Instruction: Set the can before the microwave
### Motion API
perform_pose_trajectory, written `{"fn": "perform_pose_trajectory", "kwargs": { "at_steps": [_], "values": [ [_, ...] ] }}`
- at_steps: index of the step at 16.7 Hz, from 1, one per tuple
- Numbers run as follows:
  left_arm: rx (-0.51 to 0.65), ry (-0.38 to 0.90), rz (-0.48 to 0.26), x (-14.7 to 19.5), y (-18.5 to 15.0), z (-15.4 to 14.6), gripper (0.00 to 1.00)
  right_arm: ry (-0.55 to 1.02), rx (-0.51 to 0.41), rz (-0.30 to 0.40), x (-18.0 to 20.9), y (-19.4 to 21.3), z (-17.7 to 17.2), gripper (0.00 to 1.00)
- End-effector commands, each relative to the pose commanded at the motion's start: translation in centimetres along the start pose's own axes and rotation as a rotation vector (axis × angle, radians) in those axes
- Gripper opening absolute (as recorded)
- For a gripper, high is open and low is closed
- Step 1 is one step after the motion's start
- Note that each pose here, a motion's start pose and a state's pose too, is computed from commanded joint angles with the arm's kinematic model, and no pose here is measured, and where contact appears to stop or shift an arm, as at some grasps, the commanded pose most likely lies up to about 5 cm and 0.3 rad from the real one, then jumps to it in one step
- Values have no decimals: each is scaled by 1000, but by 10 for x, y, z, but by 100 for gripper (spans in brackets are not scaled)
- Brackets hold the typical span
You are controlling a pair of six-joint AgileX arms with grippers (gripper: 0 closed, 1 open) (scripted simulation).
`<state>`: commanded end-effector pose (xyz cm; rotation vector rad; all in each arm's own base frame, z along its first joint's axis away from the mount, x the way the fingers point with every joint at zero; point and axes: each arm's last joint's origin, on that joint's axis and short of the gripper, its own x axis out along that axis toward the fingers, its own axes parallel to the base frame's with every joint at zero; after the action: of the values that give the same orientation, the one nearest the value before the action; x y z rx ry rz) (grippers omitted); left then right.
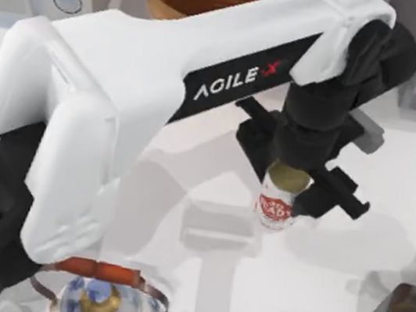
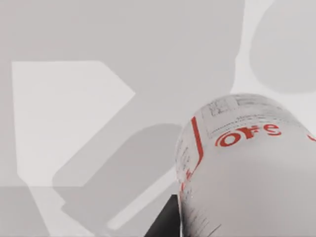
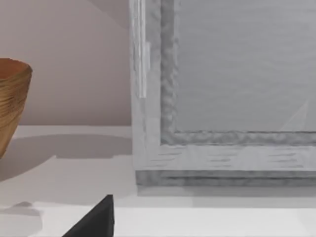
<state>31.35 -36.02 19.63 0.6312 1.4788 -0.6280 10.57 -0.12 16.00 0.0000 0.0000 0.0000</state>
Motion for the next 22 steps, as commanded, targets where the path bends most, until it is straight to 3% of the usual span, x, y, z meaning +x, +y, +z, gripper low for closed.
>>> {"fn": "perform_pose_trajectory", "kwargs": {
  "at_steps": [2, 4, 8, 12, 14, 18, 22],
  "values": [
    [-18, 24, 4, 0, 16, -2, 0, 0, 0, 0, 0, 0, 0, 100],
    [-62, 65, 8, 0, 52, -8, 0, 0, 0, 0, 0, 0, 0, 100],
    [-236, 138, -10, -5, 175, -45, 0, 0, 0, 0, 0, 0, 0, 100],
    [-510, 129, -49, -11, 328, -144, 0, 0, 0, 0, 0, 0, 0, 100],
    [-622, 97, -52, -12, 381, -201, 0, 0, 0, 0, 0, 0, 0, 100],
    [-755, 28, -23, -10, 436, -286, 0, 0, 0, 0, 0, 0, 0, 100],
    [-785, 0, -1, -9, 449, -310, 0, 0, 0, 0, 0, 0, 0, 100]
  ]
}}
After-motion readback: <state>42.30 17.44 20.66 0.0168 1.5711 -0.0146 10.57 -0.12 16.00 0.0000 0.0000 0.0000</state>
